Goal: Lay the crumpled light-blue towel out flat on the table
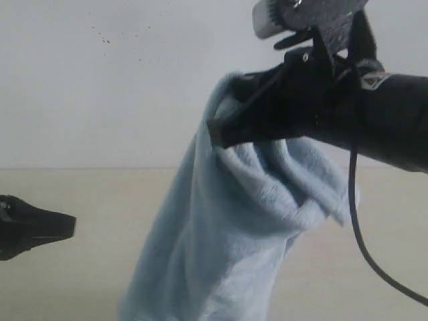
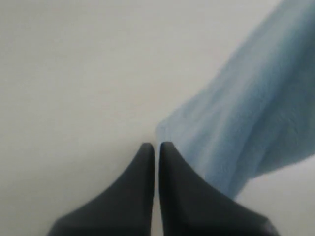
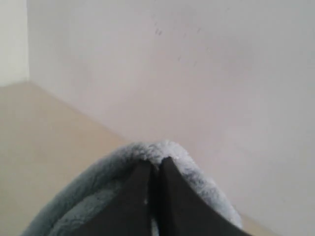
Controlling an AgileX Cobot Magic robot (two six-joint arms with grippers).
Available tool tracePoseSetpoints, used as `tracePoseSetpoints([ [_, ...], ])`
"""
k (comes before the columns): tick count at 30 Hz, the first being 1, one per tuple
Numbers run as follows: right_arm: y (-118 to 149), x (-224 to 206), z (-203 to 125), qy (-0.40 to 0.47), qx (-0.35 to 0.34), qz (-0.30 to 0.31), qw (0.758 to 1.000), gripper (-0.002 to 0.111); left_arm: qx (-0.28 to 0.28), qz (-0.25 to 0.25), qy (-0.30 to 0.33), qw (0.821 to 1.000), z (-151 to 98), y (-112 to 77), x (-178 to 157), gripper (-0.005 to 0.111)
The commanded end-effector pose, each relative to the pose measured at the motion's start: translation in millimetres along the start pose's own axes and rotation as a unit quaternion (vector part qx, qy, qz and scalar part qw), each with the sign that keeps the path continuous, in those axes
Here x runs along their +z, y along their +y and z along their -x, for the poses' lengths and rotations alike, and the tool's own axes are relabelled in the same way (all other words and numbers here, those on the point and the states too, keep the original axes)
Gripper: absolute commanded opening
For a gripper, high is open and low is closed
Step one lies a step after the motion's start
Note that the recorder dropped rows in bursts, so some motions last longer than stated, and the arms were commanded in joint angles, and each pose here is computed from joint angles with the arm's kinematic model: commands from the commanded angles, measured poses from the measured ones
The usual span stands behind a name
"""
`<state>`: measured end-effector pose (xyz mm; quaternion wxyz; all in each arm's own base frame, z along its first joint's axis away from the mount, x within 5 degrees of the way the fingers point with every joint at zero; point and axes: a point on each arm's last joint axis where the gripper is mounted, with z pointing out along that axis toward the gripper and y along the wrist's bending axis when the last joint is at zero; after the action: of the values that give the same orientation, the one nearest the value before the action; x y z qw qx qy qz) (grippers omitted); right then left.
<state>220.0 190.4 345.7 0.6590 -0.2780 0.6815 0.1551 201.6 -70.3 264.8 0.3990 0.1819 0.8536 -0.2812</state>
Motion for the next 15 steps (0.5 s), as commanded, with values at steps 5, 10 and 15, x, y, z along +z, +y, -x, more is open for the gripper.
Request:
tracePoseSetpoints([
  [5,-2.2,-1.4,7.5,-0.017,-0.005,-0.007,1.0,0.0,0.142,-0.278,-0.077,0.947,7.4,-41.3,-1.9,0.004],
  [10,10.6,-0.3,-8.8,0.063,-0.005,0.06,0.996,0.0,0.128,-0.275,-0.081,0.949,8.8,-38.9,1.0,0.004],
  [15,25.1,9.7,-37.9,0.159,-0.007,0.121,0.98,0.0,0.122,-0.279,-0.086,0.948,9.5,-39.7,0.5,0.004],
])
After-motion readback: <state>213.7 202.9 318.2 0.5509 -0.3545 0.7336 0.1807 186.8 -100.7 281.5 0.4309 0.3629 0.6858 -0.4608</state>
